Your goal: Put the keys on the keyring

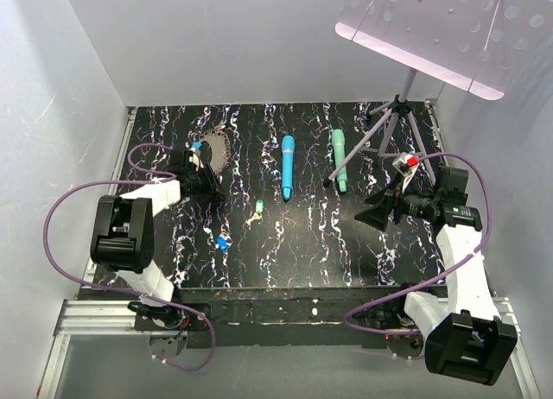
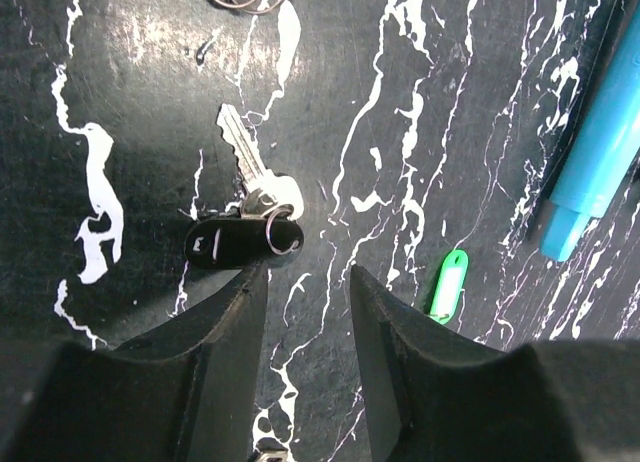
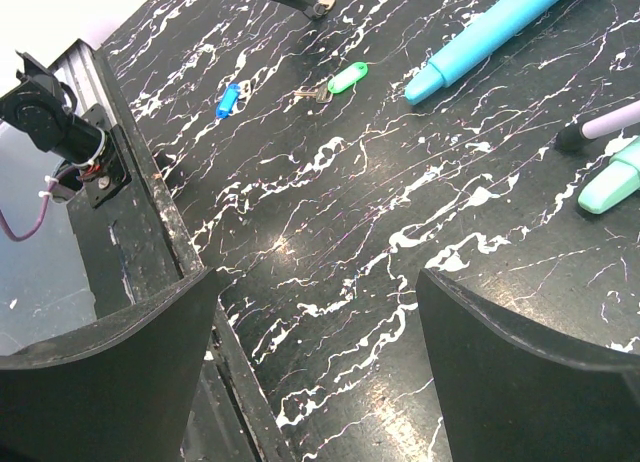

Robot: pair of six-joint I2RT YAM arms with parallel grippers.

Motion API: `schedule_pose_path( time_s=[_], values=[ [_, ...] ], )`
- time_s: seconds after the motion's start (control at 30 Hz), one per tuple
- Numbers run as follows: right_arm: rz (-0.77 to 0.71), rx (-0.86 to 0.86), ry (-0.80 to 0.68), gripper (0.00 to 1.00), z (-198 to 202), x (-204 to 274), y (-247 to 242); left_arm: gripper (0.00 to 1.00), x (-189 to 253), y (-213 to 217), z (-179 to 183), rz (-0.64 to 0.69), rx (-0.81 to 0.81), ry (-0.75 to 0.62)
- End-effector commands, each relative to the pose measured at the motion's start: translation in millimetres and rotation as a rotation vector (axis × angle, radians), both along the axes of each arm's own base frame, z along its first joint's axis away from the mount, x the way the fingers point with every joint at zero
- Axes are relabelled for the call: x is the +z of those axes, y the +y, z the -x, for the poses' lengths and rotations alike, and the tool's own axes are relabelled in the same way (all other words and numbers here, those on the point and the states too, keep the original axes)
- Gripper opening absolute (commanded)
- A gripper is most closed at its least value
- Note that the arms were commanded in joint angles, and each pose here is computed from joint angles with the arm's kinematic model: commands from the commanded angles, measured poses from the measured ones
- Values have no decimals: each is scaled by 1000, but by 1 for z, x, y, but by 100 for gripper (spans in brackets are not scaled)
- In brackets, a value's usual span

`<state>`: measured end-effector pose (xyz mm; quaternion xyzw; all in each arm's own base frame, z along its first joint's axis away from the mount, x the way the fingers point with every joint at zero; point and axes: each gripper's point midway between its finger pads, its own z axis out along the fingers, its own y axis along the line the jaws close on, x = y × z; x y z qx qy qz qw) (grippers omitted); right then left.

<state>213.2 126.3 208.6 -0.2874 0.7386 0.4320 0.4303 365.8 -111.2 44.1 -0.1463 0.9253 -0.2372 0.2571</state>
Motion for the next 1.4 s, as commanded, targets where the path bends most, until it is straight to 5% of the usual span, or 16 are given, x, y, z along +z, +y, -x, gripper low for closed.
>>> schedule_pose_path(
  time_s=[0.0, 0.93, 1.37],
  values=[
    [3, 16, -50, 88, 1, 12, 2, 37, 11, 0, -18, -9, 13, -50],
    [5, 16, -49, 88, 1, 11, 2, 33, 5, -7, -28, 6, -5, -36],
    [3, 20, -53, 88, 2, 13, 2, 28, -12, 5, -26, -91, 3, 16]
  ],
)
